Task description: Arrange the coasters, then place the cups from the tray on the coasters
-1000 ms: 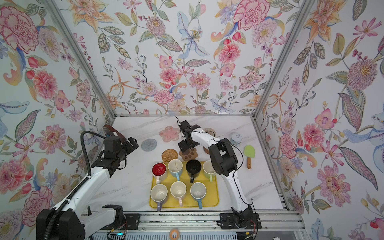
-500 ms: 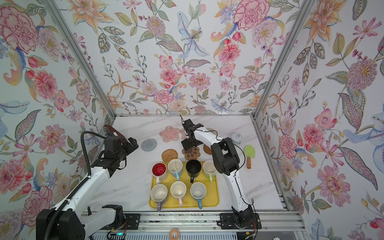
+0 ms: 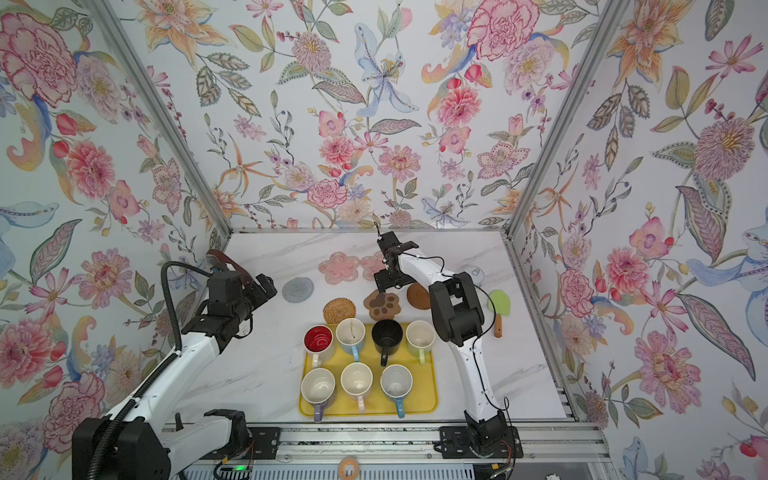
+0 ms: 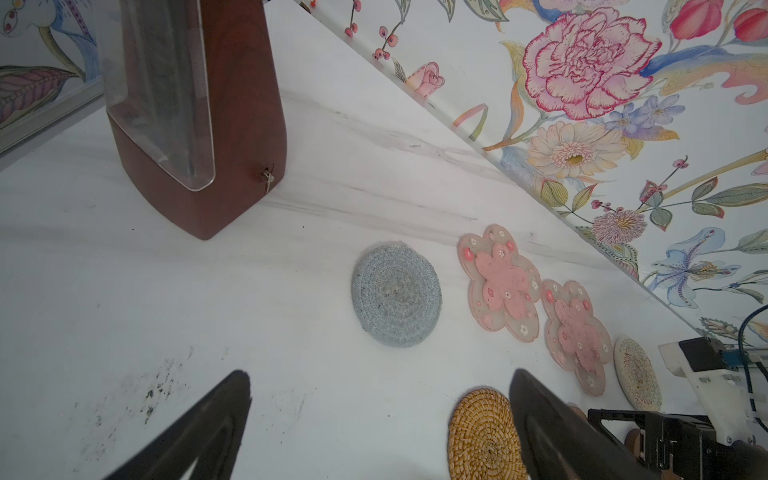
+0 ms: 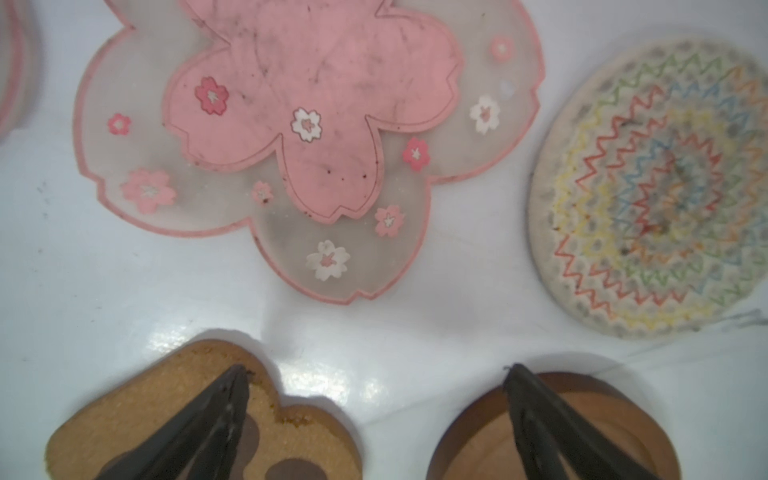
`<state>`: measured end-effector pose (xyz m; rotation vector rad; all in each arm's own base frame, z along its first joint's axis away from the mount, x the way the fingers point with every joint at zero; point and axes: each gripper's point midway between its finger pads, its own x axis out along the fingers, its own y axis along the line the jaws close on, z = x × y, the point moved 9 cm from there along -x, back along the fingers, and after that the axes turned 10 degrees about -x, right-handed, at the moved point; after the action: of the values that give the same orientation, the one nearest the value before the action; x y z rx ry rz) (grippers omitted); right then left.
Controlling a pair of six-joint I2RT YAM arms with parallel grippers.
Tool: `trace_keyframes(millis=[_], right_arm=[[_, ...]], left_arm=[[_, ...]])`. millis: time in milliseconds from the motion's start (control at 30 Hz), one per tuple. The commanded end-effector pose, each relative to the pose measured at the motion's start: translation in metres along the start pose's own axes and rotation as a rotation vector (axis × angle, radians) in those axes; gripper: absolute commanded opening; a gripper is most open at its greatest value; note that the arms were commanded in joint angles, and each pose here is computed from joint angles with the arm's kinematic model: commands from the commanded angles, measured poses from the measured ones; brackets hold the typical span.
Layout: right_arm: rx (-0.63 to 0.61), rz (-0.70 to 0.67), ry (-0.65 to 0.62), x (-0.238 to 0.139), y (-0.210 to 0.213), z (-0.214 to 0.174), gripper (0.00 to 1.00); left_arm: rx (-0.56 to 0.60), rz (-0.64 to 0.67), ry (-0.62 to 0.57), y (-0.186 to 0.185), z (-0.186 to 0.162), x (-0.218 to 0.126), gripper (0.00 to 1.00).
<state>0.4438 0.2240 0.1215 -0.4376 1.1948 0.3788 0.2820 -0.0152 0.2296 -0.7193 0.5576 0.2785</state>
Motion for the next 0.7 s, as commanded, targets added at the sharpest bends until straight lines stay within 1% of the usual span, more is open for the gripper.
trace_keyframes(millis=[0,133,333,533,567,667], right_arm=[[0.008,-0.006,0.016,0.005,0.003,0.002,0.97],[0.006,0.025,-0.012,-0.010,0.004,0.003,0.97],[-0.069,0.108,-0.026,-0.028,0.023,-0.004,0.97],[-0.109,0.160,-0.004,-0.027,0.038,-0.014,0.97],[-0.142,0.171,-0.002,-0.028,0.053,-0.015,0.97],[-0.157,0.178,0.011,-0.024,0.060,-0.018,0.97]], left_arm=[[-0.009,-0.004,0.000,-0.003,0.006,-0.003,0.99],[-0.005,-0.002,-0.002,-0.003,0.006,-0.003,0.99],[-0.001,0.003,0.003,-0.002,0.006,0.000,0.99],[-0.003,0.003,0.010,-0.002,0.005,0.004,0.99],[-0.003,0.004,0.012,-0.002,0.005,0.005,0.99],[-0.005,0.000,0.013,-0.002,0.005,0.005,0.99]])
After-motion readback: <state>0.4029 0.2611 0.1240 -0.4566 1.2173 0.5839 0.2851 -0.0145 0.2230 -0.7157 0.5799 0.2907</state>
